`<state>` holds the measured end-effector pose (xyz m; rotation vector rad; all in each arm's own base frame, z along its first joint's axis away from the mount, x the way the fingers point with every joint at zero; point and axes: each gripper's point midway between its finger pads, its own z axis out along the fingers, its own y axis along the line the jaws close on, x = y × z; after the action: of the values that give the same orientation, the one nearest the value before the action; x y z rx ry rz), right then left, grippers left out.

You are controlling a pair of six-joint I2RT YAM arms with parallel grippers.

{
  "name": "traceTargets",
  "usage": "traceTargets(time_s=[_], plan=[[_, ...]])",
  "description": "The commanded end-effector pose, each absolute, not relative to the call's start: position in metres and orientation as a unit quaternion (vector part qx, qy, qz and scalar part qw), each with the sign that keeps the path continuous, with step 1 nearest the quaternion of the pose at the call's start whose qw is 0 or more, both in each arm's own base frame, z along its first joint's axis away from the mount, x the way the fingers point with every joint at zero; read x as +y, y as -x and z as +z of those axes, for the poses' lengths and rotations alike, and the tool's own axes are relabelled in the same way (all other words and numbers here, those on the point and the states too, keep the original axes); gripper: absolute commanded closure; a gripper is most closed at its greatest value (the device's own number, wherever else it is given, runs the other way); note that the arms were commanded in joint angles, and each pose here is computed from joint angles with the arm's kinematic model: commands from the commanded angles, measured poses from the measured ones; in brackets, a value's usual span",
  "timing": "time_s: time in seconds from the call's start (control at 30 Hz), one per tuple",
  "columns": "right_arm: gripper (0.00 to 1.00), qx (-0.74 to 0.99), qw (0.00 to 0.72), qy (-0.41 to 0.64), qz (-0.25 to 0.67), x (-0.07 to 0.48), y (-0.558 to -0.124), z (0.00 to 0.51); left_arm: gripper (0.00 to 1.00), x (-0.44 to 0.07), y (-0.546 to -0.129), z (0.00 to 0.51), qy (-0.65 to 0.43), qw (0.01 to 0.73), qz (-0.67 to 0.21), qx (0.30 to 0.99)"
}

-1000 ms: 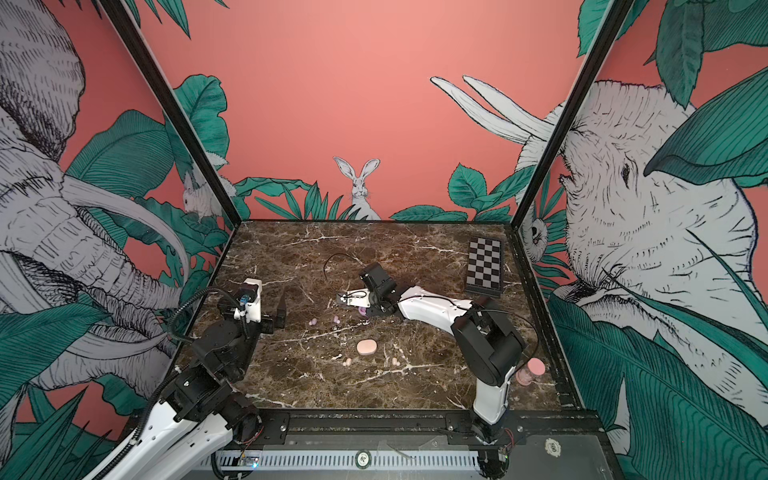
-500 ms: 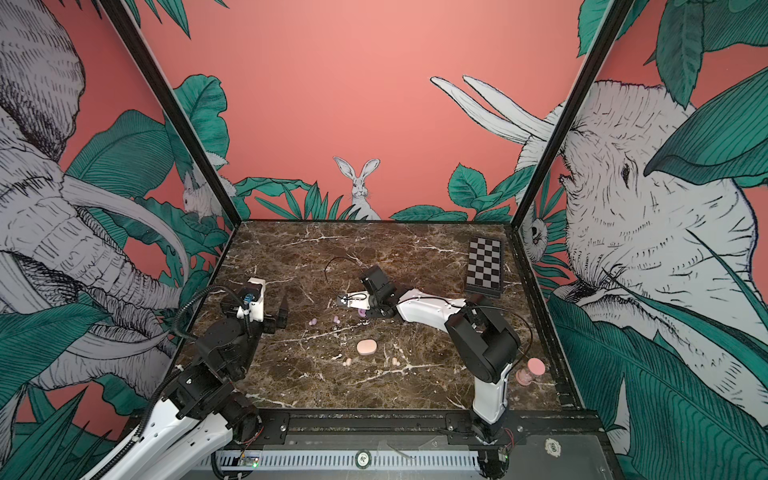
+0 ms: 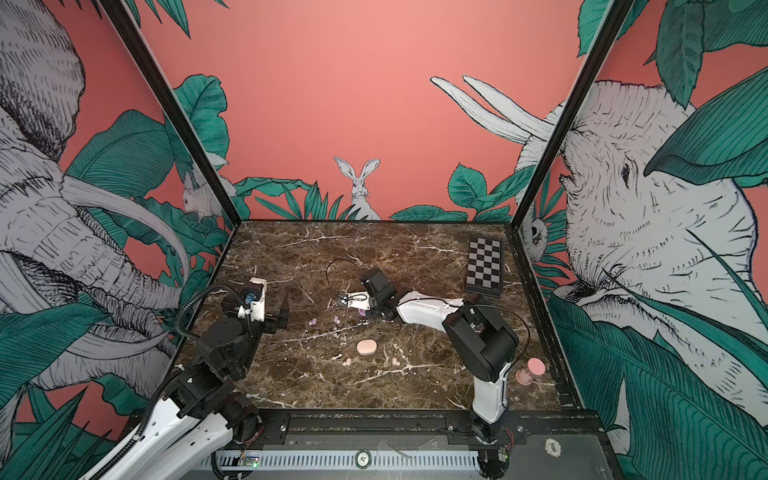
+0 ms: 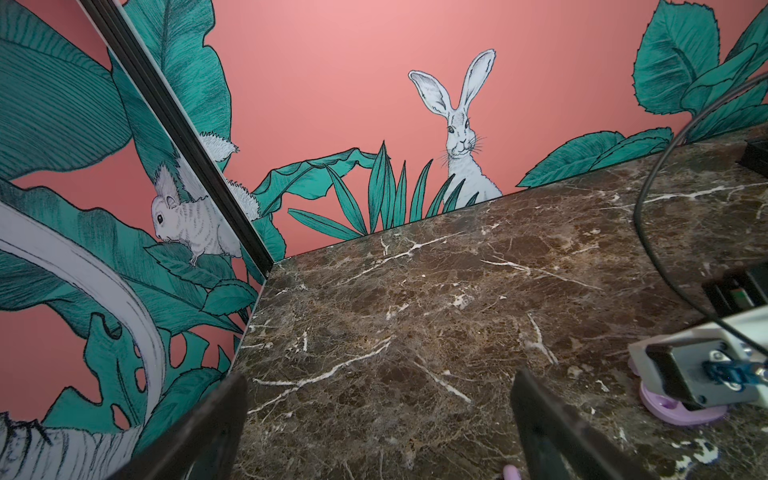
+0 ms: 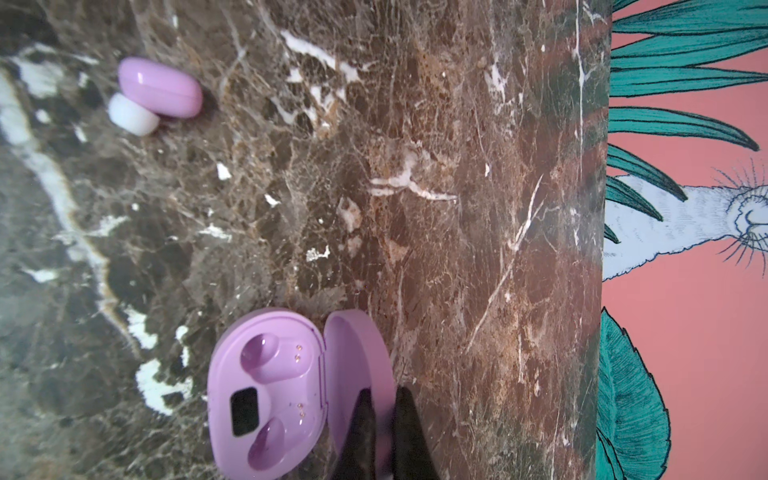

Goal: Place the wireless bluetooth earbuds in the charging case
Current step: 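Hold the open case on the table with the right gripper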

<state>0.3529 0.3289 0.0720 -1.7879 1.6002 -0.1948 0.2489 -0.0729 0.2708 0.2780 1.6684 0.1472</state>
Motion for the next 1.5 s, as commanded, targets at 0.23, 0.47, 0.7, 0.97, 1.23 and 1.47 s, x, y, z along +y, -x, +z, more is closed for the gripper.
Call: traceTargets(time_s=[0.23, 0.47, 0.7, 0.97, 1.23, 1.47], plan=[[1.0, 0.623, 0.357, 0.692, -0.074, 0.3318, -0.3519, 0.0656, 0.01, -0.072, -0.2497, 0.2762, -0.119, 0.669, 0.066, 0.731], [1.0, 0.623, 0.353, 0.694, -0.076, 0.332, -0.3515, 0.0629, 0.01, -0.072, -0.2497, 0.2769, -0.118, 0.669, 0.065, 0.731], [1.0, 0.624, 0.353, 0.693, -0.075, 0.3325, -0.3513, 0.0616, 0.01, -0.0721, -0.2496, 0.2764, -0.12, 0.669, 0.066, 0.731], [1.0, 0.627, 0.348, 0.692, -0.075, 0.3317, -0.3507, 0.0599, 0.01, -0.0729, -0.2498, 0.2764, -0.121, 0.669, 0.065, 0.731], [0.93, 0.632, 0.346, 0.689, -0.075, 0.3317, -0.3514, 0.061, 0.01, -0.0729, -0.2495, 0.2766, -0.121, 0.669, 0.064, 0.73], [0.8, 0.635, 0.346, 0.687, -0.069, 0.3311, -0.3491, 0.0624, 0.01, -0.0731, -0.2493, 0.2769, -0.121, 0.67, 0.063, 0.73]])
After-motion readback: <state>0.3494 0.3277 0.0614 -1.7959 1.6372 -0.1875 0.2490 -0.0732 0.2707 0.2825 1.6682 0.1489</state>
